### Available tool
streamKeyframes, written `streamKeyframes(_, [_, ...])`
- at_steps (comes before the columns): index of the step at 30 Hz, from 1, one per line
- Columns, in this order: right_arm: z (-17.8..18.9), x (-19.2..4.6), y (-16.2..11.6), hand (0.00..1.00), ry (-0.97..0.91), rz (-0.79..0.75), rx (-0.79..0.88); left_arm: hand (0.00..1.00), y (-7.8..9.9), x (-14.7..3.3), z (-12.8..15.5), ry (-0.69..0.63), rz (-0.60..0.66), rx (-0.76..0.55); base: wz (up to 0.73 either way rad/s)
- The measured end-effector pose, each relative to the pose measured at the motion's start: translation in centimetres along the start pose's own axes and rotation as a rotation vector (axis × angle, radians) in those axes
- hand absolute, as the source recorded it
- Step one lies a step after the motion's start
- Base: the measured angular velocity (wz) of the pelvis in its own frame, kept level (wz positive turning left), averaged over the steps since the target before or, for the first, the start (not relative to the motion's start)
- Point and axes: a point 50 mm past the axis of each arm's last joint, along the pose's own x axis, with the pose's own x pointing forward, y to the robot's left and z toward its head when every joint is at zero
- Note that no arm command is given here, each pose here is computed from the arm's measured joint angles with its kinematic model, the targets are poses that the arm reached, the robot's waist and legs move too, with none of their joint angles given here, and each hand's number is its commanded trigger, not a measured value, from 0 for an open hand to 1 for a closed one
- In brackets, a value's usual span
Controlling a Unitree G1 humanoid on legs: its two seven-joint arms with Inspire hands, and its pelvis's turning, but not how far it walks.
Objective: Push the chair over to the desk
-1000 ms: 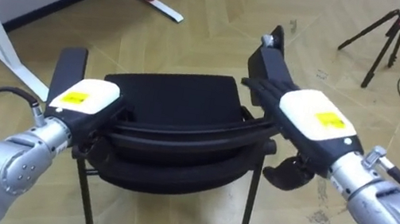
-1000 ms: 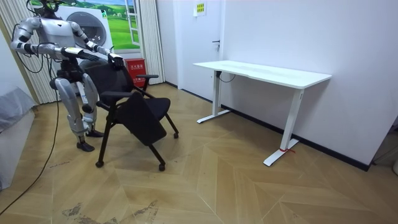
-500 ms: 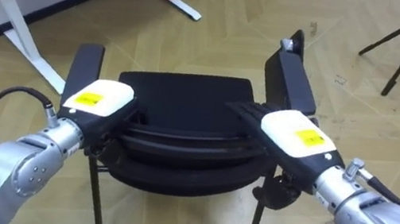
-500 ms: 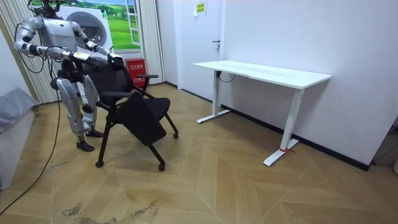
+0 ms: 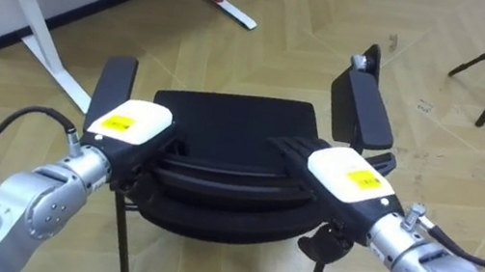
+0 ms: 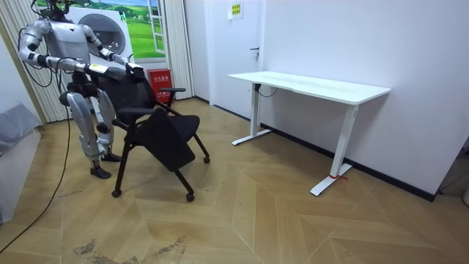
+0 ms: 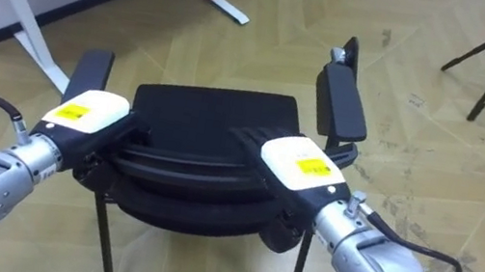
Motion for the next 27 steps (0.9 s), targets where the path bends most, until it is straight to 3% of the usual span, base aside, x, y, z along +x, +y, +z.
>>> streamKeyframes(15, [-0.3,-0.2,0.3,0.0,0.012,-0.008,0.013,1.0,-0.4,-0.8,1.4,-0.038,-0.009,0.028,0.04])
streamKeyframes(16, [-0.5,-0.4,0.4,0.12,0.019,-0.009,0.018,1.0,-0.5,-0.9,1.5,-0.04,-0.009,0.031,0.07])
streamKeyframes(18, [-0.6,-0.7,0.5,0.95,0.022,-0.01,0.024,1.0,-0.6,-1.0,1.7,-0.043,-0.011,0.031,0.02])
streamKeyframes(19, [-0.6,-0.8,0.6,1.0,0.022,-0.012,0.033,1.0,-0.7,-1.2,1.7,-0.044,-0.011,0.032,0.0])
streamKeyframes(27, [-0.8,-1.5,1.2,1.0,0.034,-0.045,0.077,1.0,-0.8,-1.6,2.2,-0.061,-0.037,0.032,0.0])
